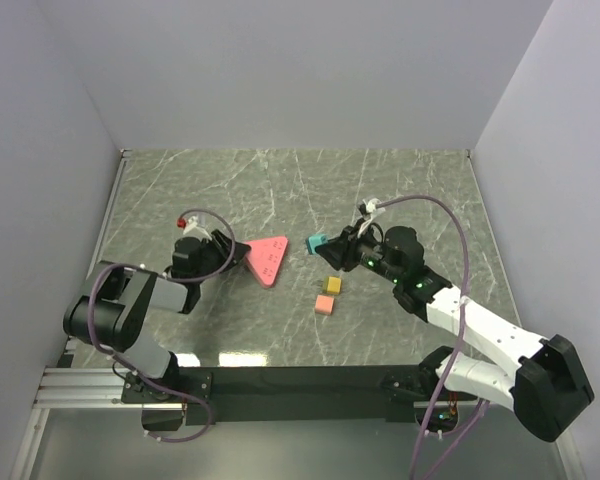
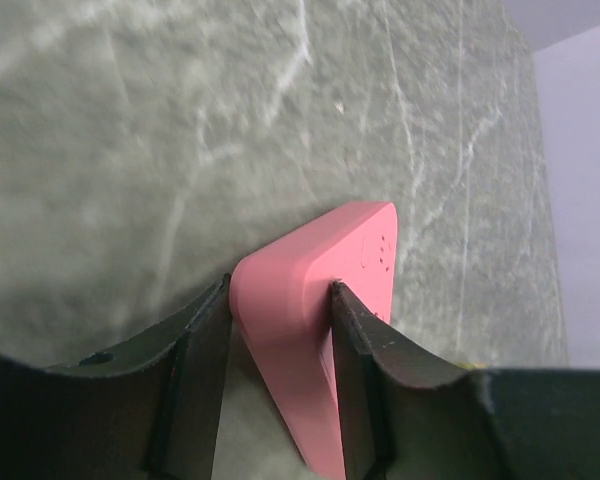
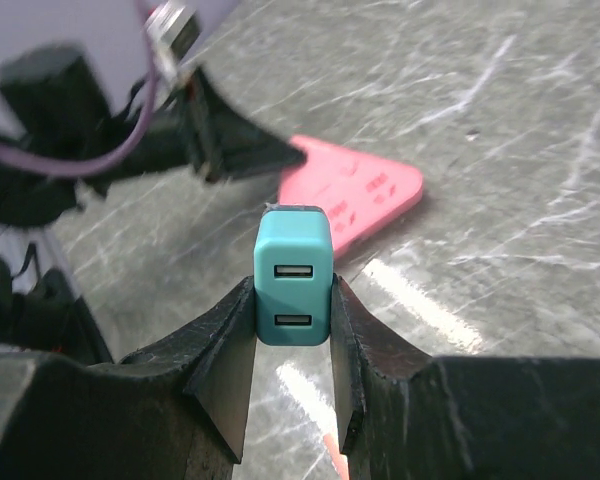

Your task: Insert the plug

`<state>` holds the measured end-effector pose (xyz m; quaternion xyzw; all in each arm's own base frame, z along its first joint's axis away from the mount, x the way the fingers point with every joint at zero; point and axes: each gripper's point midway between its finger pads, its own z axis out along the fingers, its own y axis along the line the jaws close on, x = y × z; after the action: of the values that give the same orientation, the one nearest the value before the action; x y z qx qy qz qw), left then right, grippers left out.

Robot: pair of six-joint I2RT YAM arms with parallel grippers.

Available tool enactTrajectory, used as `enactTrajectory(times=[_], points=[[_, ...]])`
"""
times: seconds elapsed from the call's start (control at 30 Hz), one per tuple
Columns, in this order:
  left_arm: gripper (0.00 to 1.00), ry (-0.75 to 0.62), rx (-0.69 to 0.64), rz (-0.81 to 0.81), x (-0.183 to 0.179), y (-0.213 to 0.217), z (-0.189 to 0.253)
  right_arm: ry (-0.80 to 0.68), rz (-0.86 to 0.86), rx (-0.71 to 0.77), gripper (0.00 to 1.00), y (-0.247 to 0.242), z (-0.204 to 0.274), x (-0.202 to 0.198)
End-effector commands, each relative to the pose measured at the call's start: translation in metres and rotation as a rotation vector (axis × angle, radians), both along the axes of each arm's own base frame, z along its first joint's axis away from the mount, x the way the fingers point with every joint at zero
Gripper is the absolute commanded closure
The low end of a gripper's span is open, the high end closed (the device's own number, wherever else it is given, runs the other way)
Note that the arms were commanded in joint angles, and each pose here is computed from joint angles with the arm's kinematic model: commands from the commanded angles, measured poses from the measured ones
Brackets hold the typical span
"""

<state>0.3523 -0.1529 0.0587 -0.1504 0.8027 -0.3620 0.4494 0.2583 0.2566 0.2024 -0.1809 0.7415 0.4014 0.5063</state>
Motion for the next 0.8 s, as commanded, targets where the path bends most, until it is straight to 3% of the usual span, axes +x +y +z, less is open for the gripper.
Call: enactTrajectory(times=[0.0, 0.23, 0.53, 0.77], points=[[1.00, -0.056, -0.033, 0.023, -0.014, -0.015, 0.012, -0.010, -0.121, 0.039, 1.00, -0.001, 0.025, 0.023], [1.00, -0.101, -0.074, 0.099, -0.041, -0.029, 0.021, 0.132, -0.228, -0.009, 1.00, 0.001, 0.000, 0.044], [1.00, -0.147, -0.093, 0.284, -0.060, -0.012, 0.022, 0.268, -0.274, -0.085, 1.00, 0.015, -0.034, 0.043], [1.00, -0.150, -0.113, 0.280, -0.062, -0.022, 0.019, 0.352, -0.255, -0.125, 1.00, 0.037, -0.055, 0.036]])
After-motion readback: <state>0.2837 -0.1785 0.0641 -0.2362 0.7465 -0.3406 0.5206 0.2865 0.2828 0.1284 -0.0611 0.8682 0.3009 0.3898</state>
